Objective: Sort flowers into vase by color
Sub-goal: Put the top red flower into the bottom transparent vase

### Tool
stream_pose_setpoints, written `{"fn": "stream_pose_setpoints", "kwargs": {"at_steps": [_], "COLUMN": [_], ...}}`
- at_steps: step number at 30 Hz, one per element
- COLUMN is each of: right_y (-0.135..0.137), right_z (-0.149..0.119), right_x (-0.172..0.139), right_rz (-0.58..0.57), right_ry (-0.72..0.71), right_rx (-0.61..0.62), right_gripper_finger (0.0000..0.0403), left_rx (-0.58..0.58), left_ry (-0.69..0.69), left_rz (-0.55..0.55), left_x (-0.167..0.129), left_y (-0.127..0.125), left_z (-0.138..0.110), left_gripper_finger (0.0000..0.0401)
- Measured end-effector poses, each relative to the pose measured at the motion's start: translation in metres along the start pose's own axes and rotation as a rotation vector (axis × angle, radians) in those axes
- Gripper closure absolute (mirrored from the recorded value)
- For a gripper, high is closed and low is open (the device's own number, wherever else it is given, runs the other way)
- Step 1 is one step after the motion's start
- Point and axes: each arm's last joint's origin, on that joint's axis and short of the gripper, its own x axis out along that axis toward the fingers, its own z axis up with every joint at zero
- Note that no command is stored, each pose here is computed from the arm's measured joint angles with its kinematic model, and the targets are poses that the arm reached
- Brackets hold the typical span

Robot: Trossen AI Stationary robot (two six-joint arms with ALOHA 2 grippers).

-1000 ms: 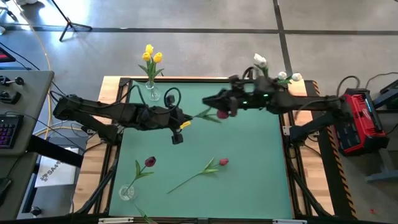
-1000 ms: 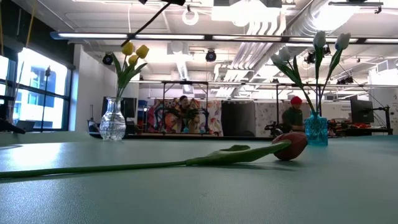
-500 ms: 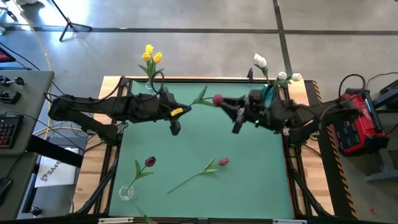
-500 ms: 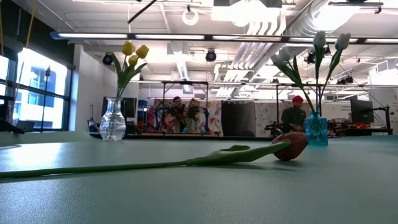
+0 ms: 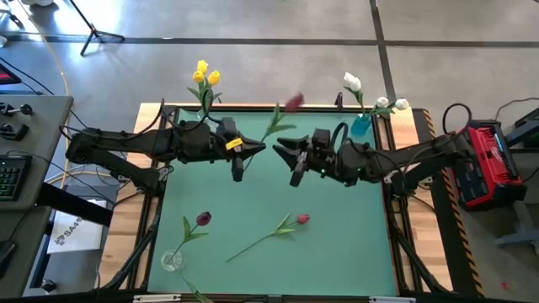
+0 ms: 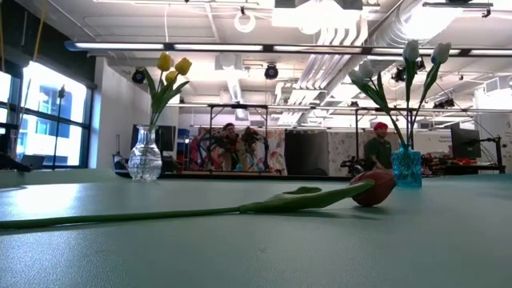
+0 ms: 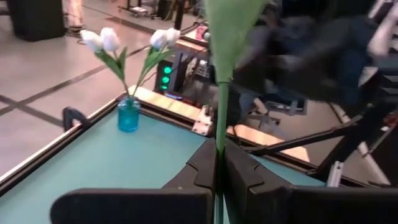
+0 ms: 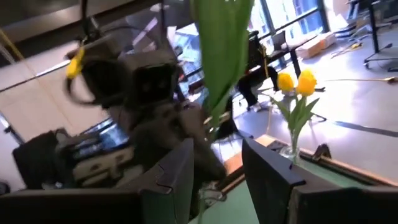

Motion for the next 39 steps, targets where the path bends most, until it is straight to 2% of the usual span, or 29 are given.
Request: {"fn": "stream_pose_setpoints", "kwargs": {"at_steps": [9,16,19,22,24,28,34,39], "right_y": [-0.015,-0.023,-0.027,-0.028,-0.028,-0.033,-0.041,-0.045], "right_z": [0.008,0.012,0.011,0.01,0.01,0.01,0.009,0.01], "right_x": [0.013,0.019,0.021,0.021,0.021,0.023,0.028,0.03], "right_rz": [0.092,0.129,0.128,0.119,0.118,0.146,0.189,0.246], "right_ry": [0.017,0.03,0.052,0.068,0.07,0.106,0.17,0.198], "right_rx": [0.02,0.018,0.031,0.02,0.008,0.014,0.01,-0.01], "right_gripper_finger": [0.0277,0.0281,0.0312,0.0376,0.0392,0.0397,0.04,0.0402], "left_rx": [0.002,0.002,-0.009,-0.012,-0.012,-0.013,-0.013,-0.02], "left_ry": [-0.009,0.042,0.062,0.065,0.067,0.078,0.072,0.068], "left_rz": [-0.052,-0.095,-0.11,-0.109,-0.111,-0.152,-0.15,-0.143], "left_x": [0.003,0.017,0.024,0.027,0.028,0.028,0.028,0.028], "left_y": [-0.003,-0.006,-0.007,-0.007,-0.007,-0.009,-0.008,-0.006], "left_z": [0.001,-0.009,-0.014,-0.016,-0.016,-0.016,-0.015,-0.014], "left_gripper_finger": [0.0401,0.0401,0.0401,0.0401,0.0398,0.0368,0.0312,0.0296]}}
